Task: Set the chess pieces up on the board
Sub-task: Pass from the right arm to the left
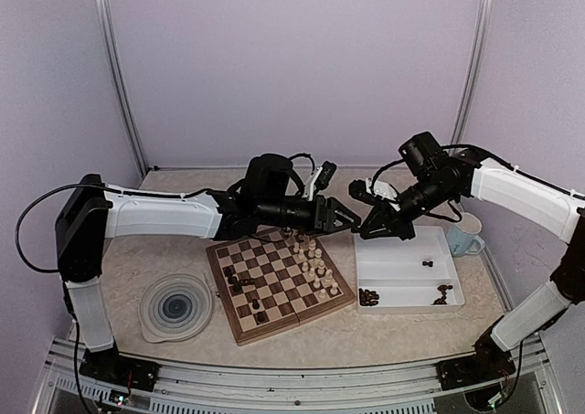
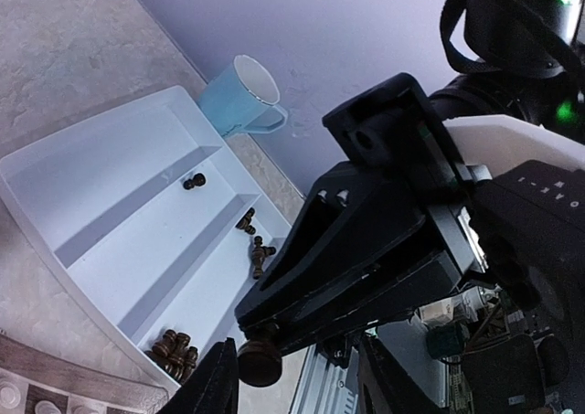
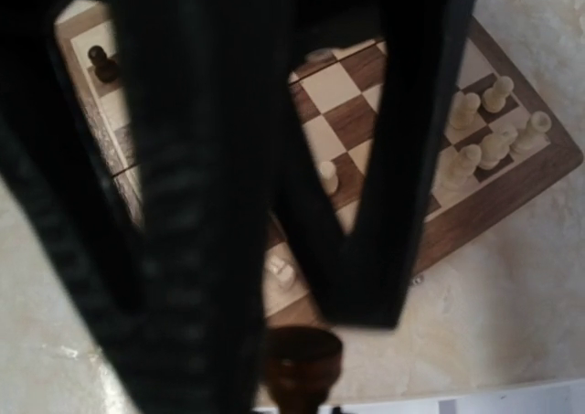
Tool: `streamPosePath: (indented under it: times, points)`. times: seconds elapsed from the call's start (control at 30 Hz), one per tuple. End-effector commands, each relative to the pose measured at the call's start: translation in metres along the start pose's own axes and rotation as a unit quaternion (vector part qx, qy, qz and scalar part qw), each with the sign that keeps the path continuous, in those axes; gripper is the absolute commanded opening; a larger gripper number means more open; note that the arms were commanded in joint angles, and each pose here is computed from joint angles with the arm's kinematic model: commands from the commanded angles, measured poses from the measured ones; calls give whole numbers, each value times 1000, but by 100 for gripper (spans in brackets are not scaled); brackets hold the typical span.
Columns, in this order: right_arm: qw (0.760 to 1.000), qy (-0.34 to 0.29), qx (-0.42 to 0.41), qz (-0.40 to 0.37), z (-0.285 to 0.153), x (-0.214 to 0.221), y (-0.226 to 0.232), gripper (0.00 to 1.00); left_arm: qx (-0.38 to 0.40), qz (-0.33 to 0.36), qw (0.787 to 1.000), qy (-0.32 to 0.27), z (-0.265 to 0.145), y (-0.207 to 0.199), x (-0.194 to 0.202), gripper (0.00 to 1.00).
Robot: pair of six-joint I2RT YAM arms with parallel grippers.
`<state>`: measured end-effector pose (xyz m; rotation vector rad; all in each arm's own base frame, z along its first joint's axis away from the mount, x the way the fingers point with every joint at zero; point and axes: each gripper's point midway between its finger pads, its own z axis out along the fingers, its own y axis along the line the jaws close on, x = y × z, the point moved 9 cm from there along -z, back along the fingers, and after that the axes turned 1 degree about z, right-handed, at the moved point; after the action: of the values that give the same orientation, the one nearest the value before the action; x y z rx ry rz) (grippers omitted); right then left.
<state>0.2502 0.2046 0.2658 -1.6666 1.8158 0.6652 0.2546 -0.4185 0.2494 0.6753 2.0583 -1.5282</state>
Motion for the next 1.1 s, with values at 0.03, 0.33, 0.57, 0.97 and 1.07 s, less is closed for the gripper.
streamPosePath:
  times: [0.03, 0.33, 0.57, 0.97, 1.07]
  points:
    - [1000, 1, -8, -5, 0, -10, 2, 1, 53, -7, 999, 3, 7, -3, 0, 40]
    - [1000, 0, -3, -9, -2, -12, 2, 1, 39, -22, 999, 13, 15, 9, 4, 39]
    - [1000, 0, -1, -9, -1, -11, 2, 1, 18, -25, 999, 7, 14, 13, 4, 45]
    - [1000, -4, 4, -11, -1, -13, 0, 1, 51, -30, 998, 27, 21, 10, 9, 23]
    - [1000, -5, 9, -11, -3, -14, 0, 4, 56, -28, 998, 26, 20, 10, 9, 18]
